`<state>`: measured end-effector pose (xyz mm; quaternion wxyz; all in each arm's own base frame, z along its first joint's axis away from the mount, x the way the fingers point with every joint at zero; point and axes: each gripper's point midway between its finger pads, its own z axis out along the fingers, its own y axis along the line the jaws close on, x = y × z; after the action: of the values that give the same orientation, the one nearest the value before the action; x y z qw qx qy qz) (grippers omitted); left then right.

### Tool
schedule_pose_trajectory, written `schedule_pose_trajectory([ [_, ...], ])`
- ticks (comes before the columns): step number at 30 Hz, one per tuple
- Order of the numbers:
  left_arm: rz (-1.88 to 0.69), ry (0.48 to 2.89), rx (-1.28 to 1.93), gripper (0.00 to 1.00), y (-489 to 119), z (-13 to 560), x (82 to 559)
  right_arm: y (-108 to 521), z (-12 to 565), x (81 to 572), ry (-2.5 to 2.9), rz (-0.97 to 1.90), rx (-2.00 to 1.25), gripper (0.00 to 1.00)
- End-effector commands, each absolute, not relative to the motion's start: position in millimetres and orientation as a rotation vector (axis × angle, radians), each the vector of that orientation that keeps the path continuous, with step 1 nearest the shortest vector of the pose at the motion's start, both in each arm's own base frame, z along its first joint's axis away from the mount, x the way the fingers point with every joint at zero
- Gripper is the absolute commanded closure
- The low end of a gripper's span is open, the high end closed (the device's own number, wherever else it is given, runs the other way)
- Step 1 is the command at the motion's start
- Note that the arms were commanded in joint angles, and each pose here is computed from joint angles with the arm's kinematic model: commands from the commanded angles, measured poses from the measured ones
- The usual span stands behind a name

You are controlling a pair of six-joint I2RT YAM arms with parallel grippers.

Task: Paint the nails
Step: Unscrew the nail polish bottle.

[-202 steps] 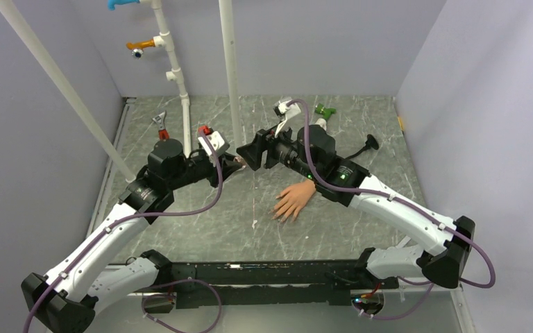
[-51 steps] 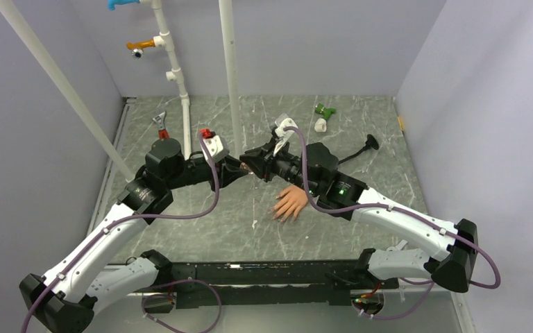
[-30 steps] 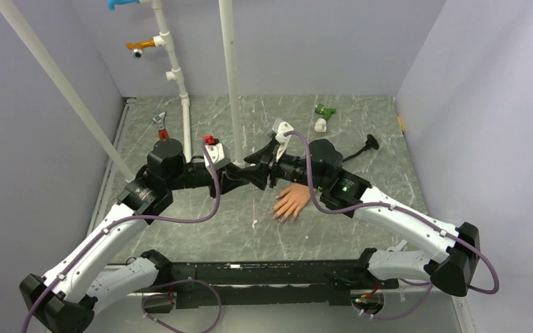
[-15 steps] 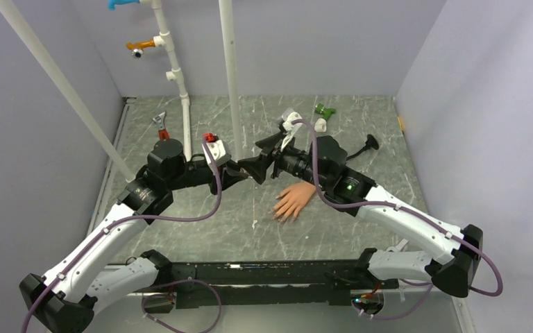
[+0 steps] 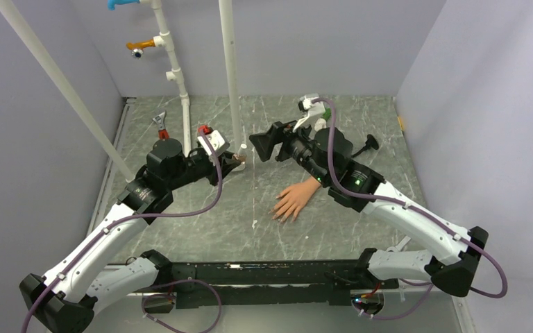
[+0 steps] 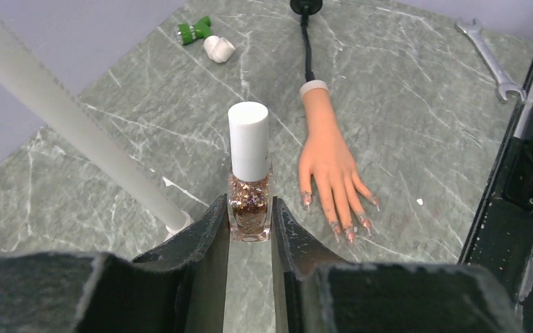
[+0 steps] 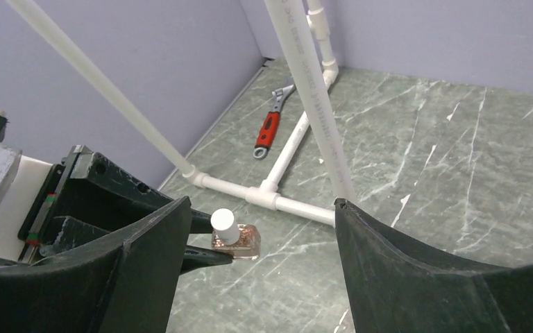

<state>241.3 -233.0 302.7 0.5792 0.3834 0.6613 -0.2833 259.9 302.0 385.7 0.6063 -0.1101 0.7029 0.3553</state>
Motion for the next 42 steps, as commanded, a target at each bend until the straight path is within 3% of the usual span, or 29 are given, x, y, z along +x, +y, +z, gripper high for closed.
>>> schedule_pose_trajectory([
  [1, -0.603, 1.504, 0.850, 1.00, -227.9, 319.7, 251.2, 310.8, 398.1, 261.7, 1.651, 0.857, -0.225, 0.23],
  [3, -0.584, 1.508, 0.851, 1.00, -226.0, 318.5, 253.2, 317.1, 398.3, 262.0, 1.671, 0.865, -0.251, 0.23],
  [8, -0.562, 1.516, 0.866, 1.00, -225.5, 314.9, 254.9, 329.0, 393.6, 256.6, 1.704, 0.906, -0.338, 0.00],
  [26, -0.530, 1.510, 0.882, 1.00, -225.5, 311.7, 253.9, 330.5, 378.0, 276.1, 1.809, 1.058, -0.274, 0.00],
  [35, -0.505, 1.530, 0.872, 1.00, -224.5, 308.5, 257.5, 344.4, 361.4, 278.0, 1.949, 1.063, -0.331, 0.29],
  [42, -0.481, 1.543, 0.867, 1.00, -223.9, 305.8, 259.9, 357.5, 353.4, 271.6, 1.964, 1.124, -0.404, 0.38],
])
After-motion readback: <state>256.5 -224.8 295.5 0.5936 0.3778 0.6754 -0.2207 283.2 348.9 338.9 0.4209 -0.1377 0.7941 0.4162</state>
